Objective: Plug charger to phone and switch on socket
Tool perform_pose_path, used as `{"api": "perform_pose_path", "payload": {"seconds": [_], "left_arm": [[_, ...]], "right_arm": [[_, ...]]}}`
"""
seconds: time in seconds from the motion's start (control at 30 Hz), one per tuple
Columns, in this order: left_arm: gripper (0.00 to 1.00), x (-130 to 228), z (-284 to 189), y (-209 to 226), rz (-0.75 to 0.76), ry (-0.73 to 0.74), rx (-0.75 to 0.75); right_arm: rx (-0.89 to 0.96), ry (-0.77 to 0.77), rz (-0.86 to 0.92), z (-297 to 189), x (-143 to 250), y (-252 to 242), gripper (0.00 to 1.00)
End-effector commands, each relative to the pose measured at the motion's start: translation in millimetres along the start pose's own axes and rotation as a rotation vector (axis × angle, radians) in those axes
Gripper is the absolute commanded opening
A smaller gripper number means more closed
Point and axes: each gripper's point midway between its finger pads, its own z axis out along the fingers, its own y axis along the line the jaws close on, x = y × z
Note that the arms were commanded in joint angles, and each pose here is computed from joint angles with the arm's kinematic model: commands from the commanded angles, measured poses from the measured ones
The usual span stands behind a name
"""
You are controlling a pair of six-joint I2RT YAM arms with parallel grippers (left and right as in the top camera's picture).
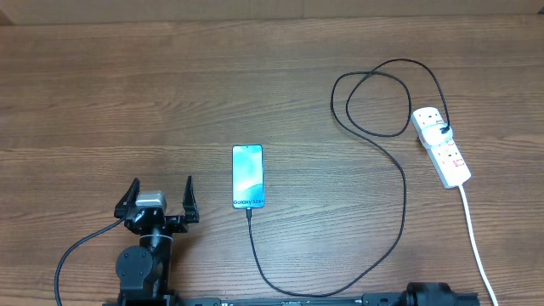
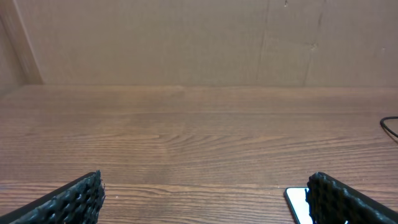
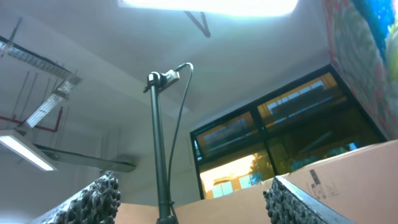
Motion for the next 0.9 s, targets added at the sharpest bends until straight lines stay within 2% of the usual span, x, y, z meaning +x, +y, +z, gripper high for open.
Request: {"api": "perform_pose_path", "payload": {"seconds": [0.0, 0.1, 0.13, 0.2, 0.43, 0.53, 0.7, 0.87], "left_arm": [[1.0, 0, 0, -1, 0.018, -0.008, 0.007], [1.0, 0, 0, -1, 0.018, -0.008, 0.007], [1.0, 0, 0, -1, 0.018, -0.008, 0.007], [1.0, 0, 0, -1, 0.018, -0.008, 0.007], [1.0, 0, 0, -1, 0.018, -0.008, 0.007], [1.0, 0, 0, -1, 0.018, -0.009, 0.007], [0.99, 0, 0, -1, 0.018, -0.009, 0.006], [1.0, 0, 0, -1, 0.018, -0.009, 0.007]], "right_arm": [[-0.016, -0.009, 0.021, -8, -10, -1, 0.76], [-0.028, -0.009, 0.035, -11, -14, -3, 0.76], [-0.03, -0.008, 0.039, -11, -15, -3, 0.8], [-0.03, -0.009, 0.04, -11, -15, -4, 1.0], [0.078, -0.142, 0.022, -1, -33, -23, 1.0], [0.144, -0.166, 0.025, 10, -28, -43, 1.0], [0.294, -0.037, 0.037, 38, 30, -101, 1.0], [0.438, 0.2, 0.072, 55, 131, -173, 1.0]]}}
